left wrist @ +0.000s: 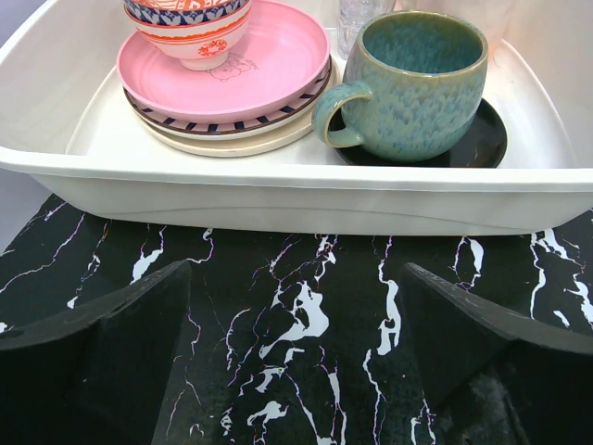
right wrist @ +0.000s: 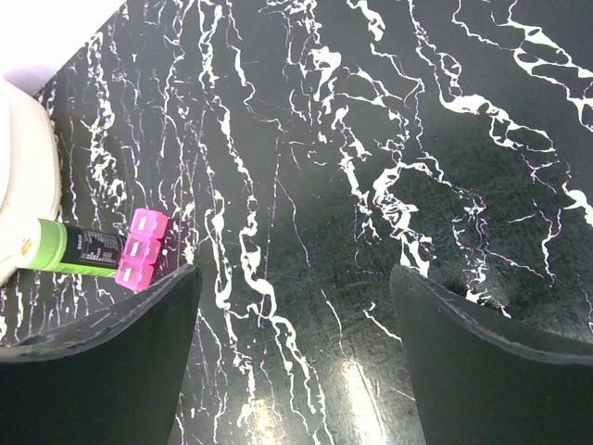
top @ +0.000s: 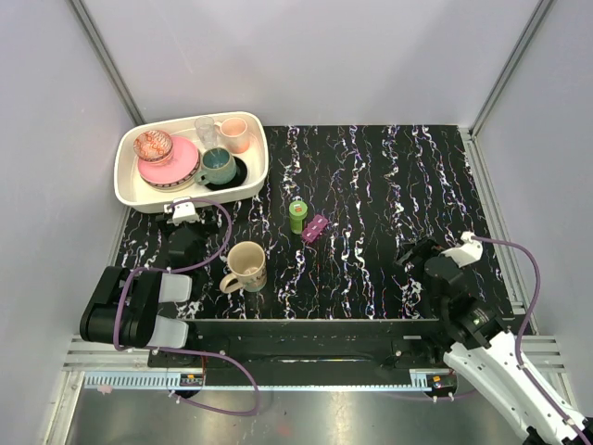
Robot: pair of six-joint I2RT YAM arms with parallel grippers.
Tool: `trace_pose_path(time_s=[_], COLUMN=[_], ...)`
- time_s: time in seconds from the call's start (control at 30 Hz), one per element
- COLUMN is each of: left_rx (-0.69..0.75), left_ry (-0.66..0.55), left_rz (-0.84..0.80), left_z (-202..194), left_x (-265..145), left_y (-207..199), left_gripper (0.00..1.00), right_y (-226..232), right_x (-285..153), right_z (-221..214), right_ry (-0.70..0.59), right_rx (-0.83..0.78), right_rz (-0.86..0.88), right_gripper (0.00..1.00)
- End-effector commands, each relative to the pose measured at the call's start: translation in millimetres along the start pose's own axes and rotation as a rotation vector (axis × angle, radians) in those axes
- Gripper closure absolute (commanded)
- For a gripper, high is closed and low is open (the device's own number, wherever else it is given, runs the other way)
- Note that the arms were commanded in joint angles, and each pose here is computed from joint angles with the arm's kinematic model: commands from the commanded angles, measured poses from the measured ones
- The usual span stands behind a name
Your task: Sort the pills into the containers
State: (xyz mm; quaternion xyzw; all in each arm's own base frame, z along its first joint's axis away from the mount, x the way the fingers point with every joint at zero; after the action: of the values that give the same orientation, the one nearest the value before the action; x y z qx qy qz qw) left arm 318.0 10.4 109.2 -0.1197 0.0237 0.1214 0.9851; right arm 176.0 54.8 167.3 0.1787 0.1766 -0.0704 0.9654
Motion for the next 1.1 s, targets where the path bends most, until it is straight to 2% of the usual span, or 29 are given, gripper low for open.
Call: trace_pose_path(time_s=[0.0, 0.33, 0.43, 0.5, 0.53, 0.6, 0.63, 0.67, 0.7, 0.73, 0.77, 0.8, 0.83, 0.87, 0.9, 0.93, 0.97, 1.0, 1.03, 1.07], left_rx=[-0.022, 0.002, 0.062, 0.127, 0.117, 0.077, -0.032, -0.027, -0.085, -0.167, -0.157, -0.201, -0.237, -0.248, -0.275, -0.302, -0.318, -0.334, -0.354, -0.365], left_ry=[-0.079, -0.075, -0.100, -0.033, -0.055, -0.013, -0.020, 0.063, 0.035, 0.050, 0.125, 0.128, 0.151, 0.204, 0.207, 0.221, 0.229, 0.229, 0.229, 0.228], left_rz=[-0.009, -0.013, -0.089, -0.028, -0.035, 0.033, 0.036, 0.070, 0.086, 0.101, 0.125, 0.076, 0.052, 0.020, -0.007, -0.022, -0.042, -0.050, -0.058, -0.076], left_z=[18.6, 18.9, 33.3, 33.9, 50.5, 58.7, 75.6, 67.5, 91.6, 96.5, 89.3, 106.0, 108.9, 108.1, 117.2, 119.2, 123.6, 125.1, 126.8, 130.5], left_x=[4.3, 4.5, -3.0, -3.4, 0.9, -4.6, -2.8, -8.6, -10.2, -13.3, -20.6, -24.2, -27.7, -37.0, -41.5, -46.4, -56.5, -61.6, -66.5, -75.2], left_y=[-5.4, -4.4, -26.6, -29.6, -44.5, -42.4, -52.1, -47.1, -51.7, -54.6, -51.1, -62.0, -67.4, -70.6, -76.0, -78.2, -77.8, -77.3, -77.1, -75.5], left_gripper=[0.01, 0.01, 0.01, 0.01, 0.01, 0.01, 0.01, 0.01, 0.01, 0.01, 0.01, 0.01, 0.01, 0.01, 0.01, 0.01, 0.01, 0.01, 0.01, 0.01], right_y=[2.6, 34.0, 48.7, 56.4, 63.5, 71.8, 84.3, 90.9, 101.0, 119.1, 126.2, 134.8, 150.2, 156.5, 164.9, 174.3, 177.4, 180.0, 196.9, 201.3], right_x=[2.4, 8.4, 14.1, 21.3, 23.5, 32.8, 36.4, 45.2, 49.1, 51.2, 64.0, 68.0, 70.6, 82.3, 86.9, 93.2, 111.3, 116.2, 121.5, 138.3], right_z=[5.9, 5.0, 4.9, 4.3, 10.0, 9.3, 20.9, 17.1, 18.4, 36.7, 30.2, 33.4, 51.2, 44.8, 45.0, 63.3, 49.8, 45.5, 61.8, 43.9], right_ry=[-0.005, 0.083, 0.146, 0.182, 0.173, 0.186, 0.151, 0.171, 0.184, 0.157, 0.203, 0.230, 0.214, 0.262, 0.297, 0.296, 0.363, 0.413, 0.393, 0.457], right_rx=[-0.002, -0.166, -0.234, -0.260, -0.255, -0.285, -0.274, -0.319, -0.335, -0.333, -0.361, -0.351, -0.323, -0.304, -0.288, -0.262, -0.278, -0.296, -0.301, -0.348], right_rz=[-0.023, 0.122, 0.154, 0.146, 0.159, 0.163, 0.191, 0.199, 0.235, 0.270, 0.262, 0.294, 0.323, 0.322, 0.357, 0.363, 0.342, 0.344, 0.376, 0.393], right_gripper=[0.12, 0.13, 0.13, 0.13, 0.12, 0.12, 0.12, 0.12, 0.12, 0.12, 0.13, 0.14, 0.14, 0.14, 0.15, 0.15, 0.16, 0.20, 0.26, 0.32])
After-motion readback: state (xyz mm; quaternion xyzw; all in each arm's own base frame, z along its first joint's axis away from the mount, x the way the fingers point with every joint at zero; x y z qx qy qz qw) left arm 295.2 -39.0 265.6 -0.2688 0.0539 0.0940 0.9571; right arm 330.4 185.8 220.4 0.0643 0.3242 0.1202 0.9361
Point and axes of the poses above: each gripper's point midway between its finger pads, its own x axis out along the fingers, its own y axis along the line the jaws close on, z = x × y, the point moved 4 cm from there along -x, back along the fingers, and after that the axes turned 14 degrees about -x, right-handed, at the moved point
